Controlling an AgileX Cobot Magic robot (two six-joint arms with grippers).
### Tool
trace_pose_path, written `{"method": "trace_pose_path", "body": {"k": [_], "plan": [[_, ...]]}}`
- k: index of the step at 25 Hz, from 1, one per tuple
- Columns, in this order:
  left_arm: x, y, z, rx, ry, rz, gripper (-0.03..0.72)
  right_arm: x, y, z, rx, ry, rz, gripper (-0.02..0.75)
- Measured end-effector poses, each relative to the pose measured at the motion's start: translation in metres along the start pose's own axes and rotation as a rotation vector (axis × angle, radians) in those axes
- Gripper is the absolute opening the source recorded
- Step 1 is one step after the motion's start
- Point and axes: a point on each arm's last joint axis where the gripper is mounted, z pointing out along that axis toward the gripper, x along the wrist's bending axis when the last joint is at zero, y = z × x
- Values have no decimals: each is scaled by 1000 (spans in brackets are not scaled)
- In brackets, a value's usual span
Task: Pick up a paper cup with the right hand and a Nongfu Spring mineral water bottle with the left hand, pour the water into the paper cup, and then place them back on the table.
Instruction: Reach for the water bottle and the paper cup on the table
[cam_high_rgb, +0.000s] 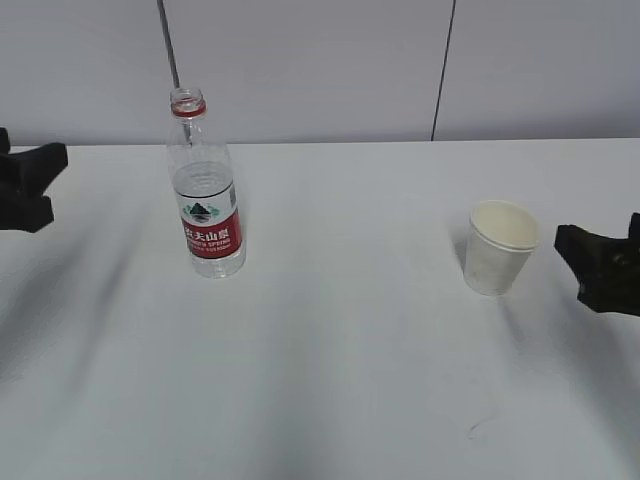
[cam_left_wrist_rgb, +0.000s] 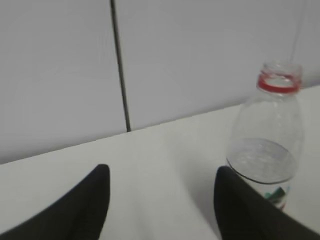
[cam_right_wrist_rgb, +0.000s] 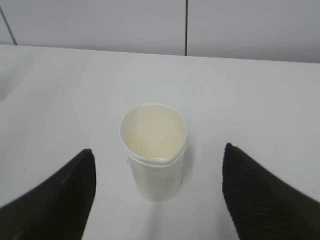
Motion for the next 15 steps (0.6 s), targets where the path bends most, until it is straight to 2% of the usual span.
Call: {"method": "trace_pose_path", "body": {"k": [4,9,15], "plan": [[-4,-1,1,-13,-45,33,417,5,-10,16,-67,55,-29,587],[-4,0,1,-15,-49,37,417,5,-29,32,-94,67,-6,587],[-4,-1,1,-15,-50,38,417,-1,-62,43,38,-6,45,587]]}}
